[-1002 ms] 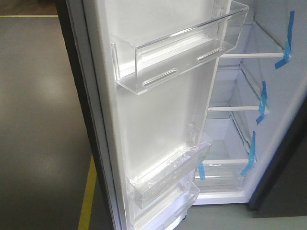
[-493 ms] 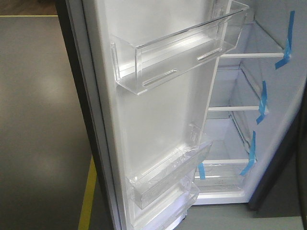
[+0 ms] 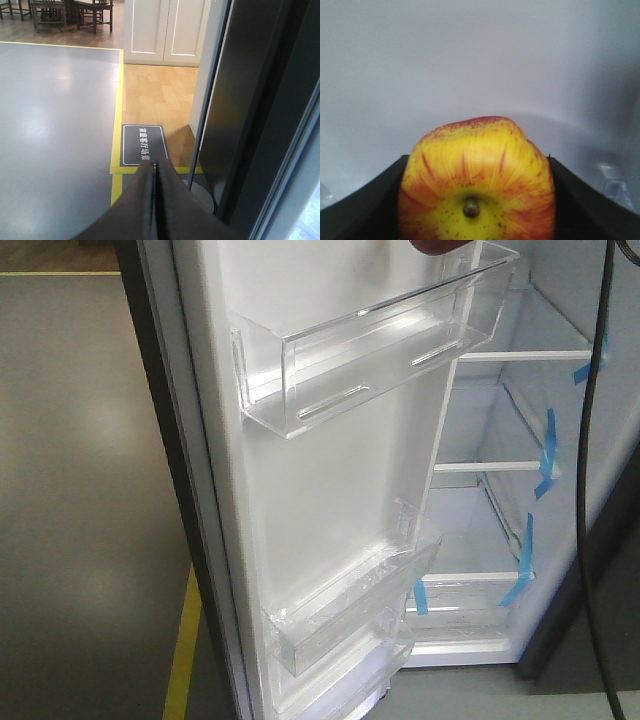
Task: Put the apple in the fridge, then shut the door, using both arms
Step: 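Lower the apple into the top clear door bin and open the right gripper, then withdraw the right gripper from the door bin and move the left arm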
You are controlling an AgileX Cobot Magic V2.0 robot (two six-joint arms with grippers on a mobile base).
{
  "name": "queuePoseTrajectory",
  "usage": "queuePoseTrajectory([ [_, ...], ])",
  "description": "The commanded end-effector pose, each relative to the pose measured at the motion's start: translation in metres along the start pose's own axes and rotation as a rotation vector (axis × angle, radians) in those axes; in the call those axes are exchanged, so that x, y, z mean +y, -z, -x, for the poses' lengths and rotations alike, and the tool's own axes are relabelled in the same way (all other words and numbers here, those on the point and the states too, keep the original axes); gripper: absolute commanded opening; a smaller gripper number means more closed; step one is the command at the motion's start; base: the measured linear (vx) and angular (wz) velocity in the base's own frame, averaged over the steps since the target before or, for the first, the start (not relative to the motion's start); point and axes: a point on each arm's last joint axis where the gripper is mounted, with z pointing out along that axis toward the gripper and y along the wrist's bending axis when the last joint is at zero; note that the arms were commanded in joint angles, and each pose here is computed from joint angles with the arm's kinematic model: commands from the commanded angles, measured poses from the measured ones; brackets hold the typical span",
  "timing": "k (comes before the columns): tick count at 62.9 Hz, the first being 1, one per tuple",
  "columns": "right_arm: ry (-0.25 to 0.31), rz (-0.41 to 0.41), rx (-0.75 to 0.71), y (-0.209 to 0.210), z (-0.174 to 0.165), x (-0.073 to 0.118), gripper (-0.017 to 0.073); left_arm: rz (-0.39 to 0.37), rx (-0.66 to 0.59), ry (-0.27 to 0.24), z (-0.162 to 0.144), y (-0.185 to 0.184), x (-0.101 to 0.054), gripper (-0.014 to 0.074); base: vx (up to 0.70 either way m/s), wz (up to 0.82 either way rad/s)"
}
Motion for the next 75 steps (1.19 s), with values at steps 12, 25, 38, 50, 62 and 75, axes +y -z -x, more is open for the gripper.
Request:
queuePoseTrajectory([
  [12, 0.022, -0.018, -0.13, 0.02, 0.026, 0.019, 0.0641, -0.026, -0.042, 0.002, -0.002, -0.001, -0.002, -0.0006, 0.0, 0.0],
  [25, -0.026, 0.002, -0.13, 0.028, 0.03, 0.028, 0.0477, -0.026, -0.042, 0.002, -0.002, -0.001, -0.002, -0.0006, 0.0, 0.0],
  [38, 0.112, 0.106, -0.062, 0.058, 0.036, 0.072, 0.0018, -0.026, -0.042, 0.002, -0.002, -0.001, -0.002, -0.0006, 0.0, 0.0],
  [50, 0.207, 0.114, -0.053, 0.091, 0.037, 0.111, -0.0006, -0.026, -0.042, 0.002, -0.002, -0.001, -0.002, -0.0006, 0.0, 0.0],
  [62, 0.226, 0.097, -0.047, 0.117, 0.004, 0.146, -0.0006, -0.03, -0.055, -0.009, 0.0, -0.001, -0.002, -0.0006, 0.0, 0.0],
  [75, 0.166, -0.015, -0.069, 0.135, -0.074, 0.174, -0.0005, -0.044, -0.081, -0.005, 0.002, -0.001, -0.003, -0.0006, 0.0, 0.0],
])
